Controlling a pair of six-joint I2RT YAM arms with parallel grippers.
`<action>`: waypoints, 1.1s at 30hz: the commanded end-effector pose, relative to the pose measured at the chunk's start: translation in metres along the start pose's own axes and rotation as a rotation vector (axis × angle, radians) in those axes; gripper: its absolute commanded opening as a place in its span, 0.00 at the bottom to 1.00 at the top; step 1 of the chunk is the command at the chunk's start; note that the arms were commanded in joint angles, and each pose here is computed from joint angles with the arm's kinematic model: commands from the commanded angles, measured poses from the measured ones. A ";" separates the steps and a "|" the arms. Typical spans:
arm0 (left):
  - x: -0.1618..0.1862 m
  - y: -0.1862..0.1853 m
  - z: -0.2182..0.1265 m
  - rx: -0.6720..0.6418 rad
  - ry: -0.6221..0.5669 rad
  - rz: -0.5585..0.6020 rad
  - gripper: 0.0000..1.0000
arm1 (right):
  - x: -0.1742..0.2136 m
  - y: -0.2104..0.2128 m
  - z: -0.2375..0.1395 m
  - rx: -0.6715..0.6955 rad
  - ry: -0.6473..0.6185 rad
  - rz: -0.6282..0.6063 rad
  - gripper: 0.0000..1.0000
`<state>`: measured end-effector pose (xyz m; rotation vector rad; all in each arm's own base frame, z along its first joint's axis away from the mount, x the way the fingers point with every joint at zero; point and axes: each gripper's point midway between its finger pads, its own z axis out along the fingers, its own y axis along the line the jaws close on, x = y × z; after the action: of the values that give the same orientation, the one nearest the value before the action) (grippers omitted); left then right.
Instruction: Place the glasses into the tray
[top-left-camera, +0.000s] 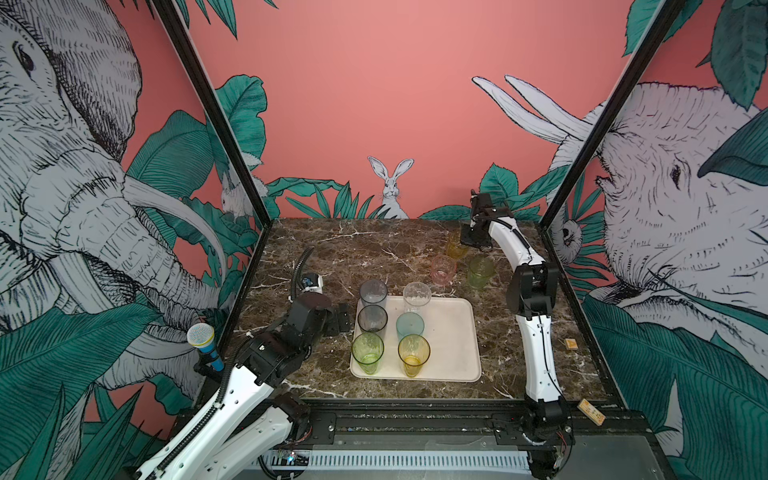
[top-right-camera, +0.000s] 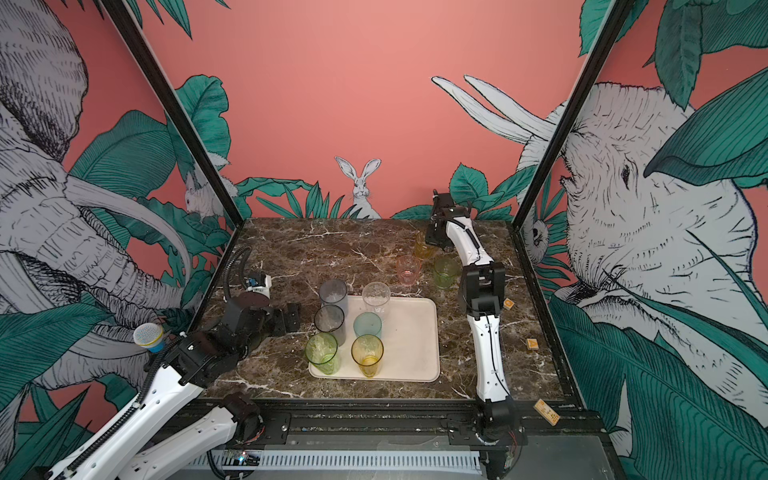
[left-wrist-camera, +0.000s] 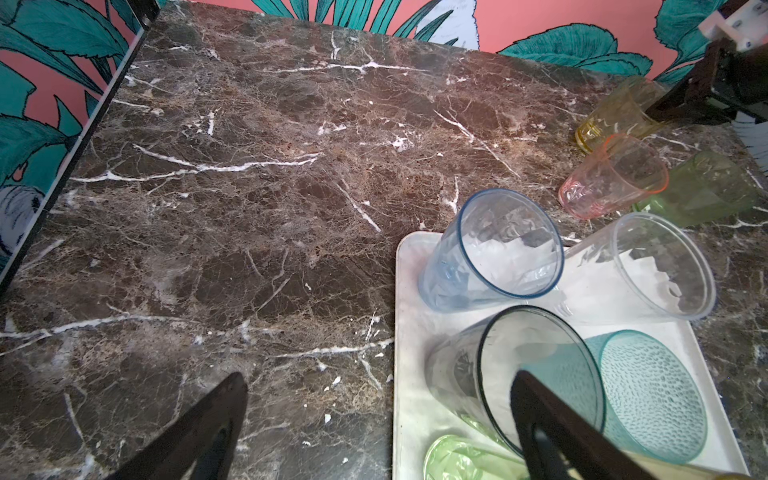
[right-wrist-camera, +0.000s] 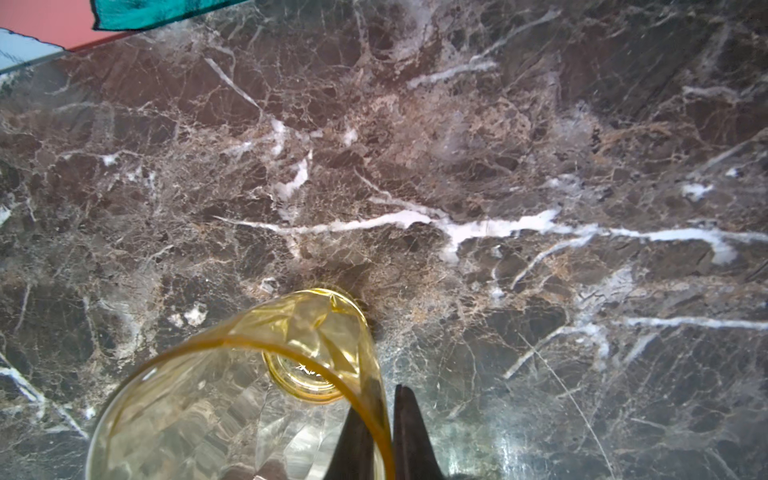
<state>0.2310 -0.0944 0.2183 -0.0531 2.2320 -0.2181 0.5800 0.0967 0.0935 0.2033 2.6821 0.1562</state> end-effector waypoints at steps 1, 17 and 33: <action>-0.007 0.003 -0.008 -0.007 -0.014 -0.023 0.99 | -0.002 0.001 -0.011 0.015 -0.009 -0.018 0.00; -0.010 -0.002 -0.005 0.004 -0.009 -0.021 0.99 | -0.028 0.004 -0.118 0.089 -0.172 -0.110 0.00; -0.010 -0.004 -0.005 0.013 -0.008 -0.020 0.99 | 0.006 0.025 -0.217 0.049 -0.240 -0.191 0.00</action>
<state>0.2326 -0.0974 0.2204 -0.0472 2.2398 -0.2241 0.4982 0.1030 0.2644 0.0014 2.4918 -0.0042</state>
